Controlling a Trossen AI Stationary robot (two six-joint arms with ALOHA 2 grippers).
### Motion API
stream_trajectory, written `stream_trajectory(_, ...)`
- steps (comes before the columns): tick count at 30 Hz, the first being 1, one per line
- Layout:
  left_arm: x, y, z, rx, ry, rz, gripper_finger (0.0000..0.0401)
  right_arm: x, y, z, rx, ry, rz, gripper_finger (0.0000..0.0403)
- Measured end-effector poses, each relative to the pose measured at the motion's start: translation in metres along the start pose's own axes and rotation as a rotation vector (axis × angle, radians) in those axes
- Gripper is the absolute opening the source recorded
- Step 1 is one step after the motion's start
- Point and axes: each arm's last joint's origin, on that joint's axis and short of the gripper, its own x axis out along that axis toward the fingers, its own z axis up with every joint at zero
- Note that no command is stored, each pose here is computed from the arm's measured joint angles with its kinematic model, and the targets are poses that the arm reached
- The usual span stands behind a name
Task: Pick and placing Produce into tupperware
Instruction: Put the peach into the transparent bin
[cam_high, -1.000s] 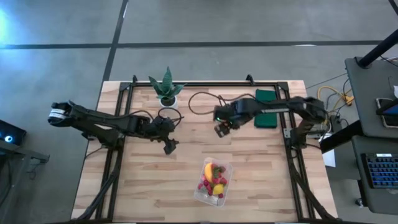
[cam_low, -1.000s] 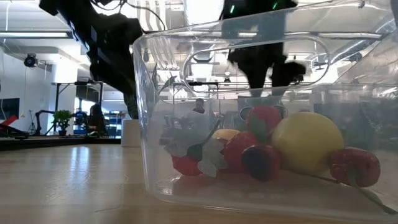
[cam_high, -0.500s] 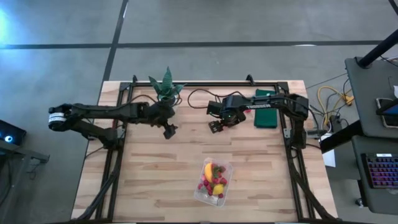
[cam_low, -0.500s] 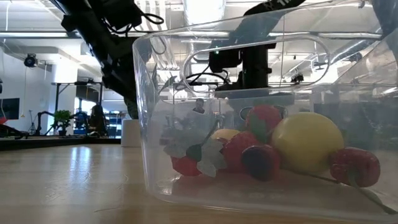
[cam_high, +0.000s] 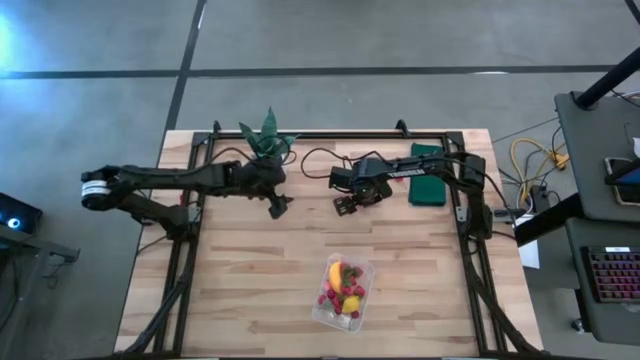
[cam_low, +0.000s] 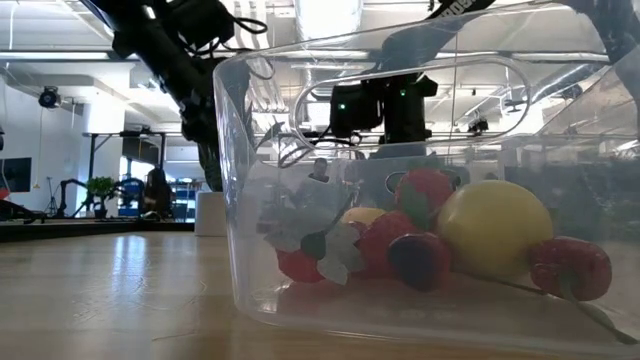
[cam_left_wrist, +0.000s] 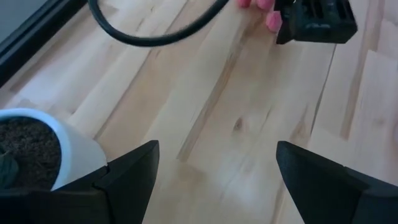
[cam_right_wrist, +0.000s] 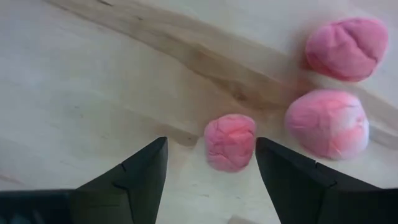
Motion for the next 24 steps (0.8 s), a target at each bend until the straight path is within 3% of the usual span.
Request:
stream_trajectory(8,0.013,0.0,0.003,-0.005,-0.018,-0.034,0.0309,-0.026,-0.003,-0.002,-0.012,-0.066,0.041,0.0235)
stream_trajectory(18,0.082,0.004,0.025,0.035,-0.185,-0.283,0.0309,-0.127,-0.034,-0.029,0.065,-0.375,0.13,0.0235)
stream_trajectory(24,0.125,-0.004,0.041,0.063,-0.152,-0.424,0.0308,-0.172,-0.061,-0.057,0.105,-0.491,0.151,0.0235)
